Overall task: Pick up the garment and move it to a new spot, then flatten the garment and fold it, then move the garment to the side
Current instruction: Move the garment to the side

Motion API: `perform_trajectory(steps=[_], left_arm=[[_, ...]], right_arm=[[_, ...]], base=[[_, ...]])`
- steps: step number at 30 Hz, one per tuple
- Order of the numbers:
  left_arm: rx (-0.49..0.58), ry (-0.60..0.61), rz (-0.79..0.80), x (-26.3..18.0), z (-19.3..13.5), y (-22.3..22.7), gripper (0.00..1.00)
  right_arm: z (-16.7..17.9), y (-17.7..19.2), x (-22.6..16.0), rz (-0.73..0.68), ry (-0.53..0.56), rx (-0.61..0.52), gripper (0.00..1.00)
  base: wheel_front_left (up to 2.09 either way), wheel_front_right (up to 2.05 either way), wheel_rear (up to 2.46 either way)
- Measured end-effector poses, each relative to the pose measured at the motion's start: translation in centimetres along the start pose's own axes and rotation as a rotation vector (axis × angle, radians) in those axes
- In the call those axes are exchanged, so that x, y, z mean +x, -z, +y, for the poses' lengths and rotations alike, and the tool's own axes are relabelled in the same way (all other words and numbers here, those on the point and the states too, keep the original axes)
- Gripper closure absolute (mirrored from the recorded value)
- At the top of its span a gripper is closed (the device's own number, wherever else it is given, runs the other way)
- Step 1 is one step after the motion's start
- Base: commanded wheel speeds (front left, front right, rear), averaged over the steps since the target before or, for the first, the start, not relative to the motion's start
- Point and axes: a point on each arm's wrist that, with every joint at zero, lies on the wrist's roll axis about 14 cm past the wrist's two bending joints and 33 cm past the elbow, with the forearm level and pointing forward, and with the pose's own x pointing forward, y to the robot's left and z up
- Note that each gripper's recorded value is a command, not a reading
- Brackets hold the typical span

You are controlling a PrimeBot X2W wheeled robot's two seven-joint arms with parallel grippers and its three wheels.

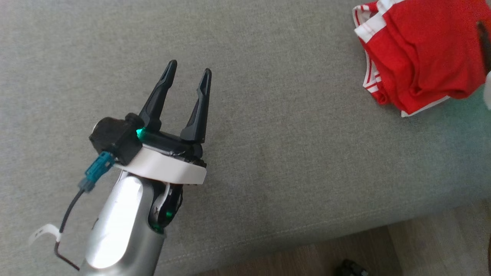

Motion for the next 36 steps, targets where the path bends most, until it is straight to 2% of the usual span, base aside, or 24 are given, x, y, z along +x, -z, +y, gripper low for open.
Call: perform_trajectory(steps=[7,12,19,23,28,32,36], left_arm=[[0.008,-0.035,-0.045,-1.0,0.1,-2.5,0.0],[0.025,-0.102,-0.081,-3.0,0.7,-4.8,0.0],[0.056,-0.228,-0.133,-7.1,2.3,-7.7,0.0],[0.069,-0.305,-0.155,-9.8,3.2,-8.8,0.0],[0.088,-0.37,-0.148,-13.1,3.6,-8.7,0.0],[0.1,-0.399,-0.161,-14.8,3.6,-9.2,0.0],[0.143,-0.4,-0.155,-15.8,3.2,-9.2,0.0]], right_arm=[[0.0,-5.6,-0.7,-0.177,0.024,0.067,0.0],[4.1,-10.8,-2.4,-0.362,-0.054,0.163,0.0],[9.9,-14.6,-6.5,-0.546,-0.162,0.321,0.0],[12.6,-15.2,-9.0,-0.612,-0.204,0.434,0.0],[15.8,-13.7,-11.9,-0.631,-0.24,0.497,0.0],[16.4,-12.2,-13.5,-0.637,-0.223,0.545,0.0],[16.6,-11.4,-14.8,-0.647,-0.212,0.521,0.0]], base=[[0.0,0.0,0.0],[0.0,0.0,0.0],[0.0,0.0,0.0],[0.0,0.0,0.0],[0.0,0.0,0.0],[0.0,0.0,0.0],[0.0,0.0,0.0]])
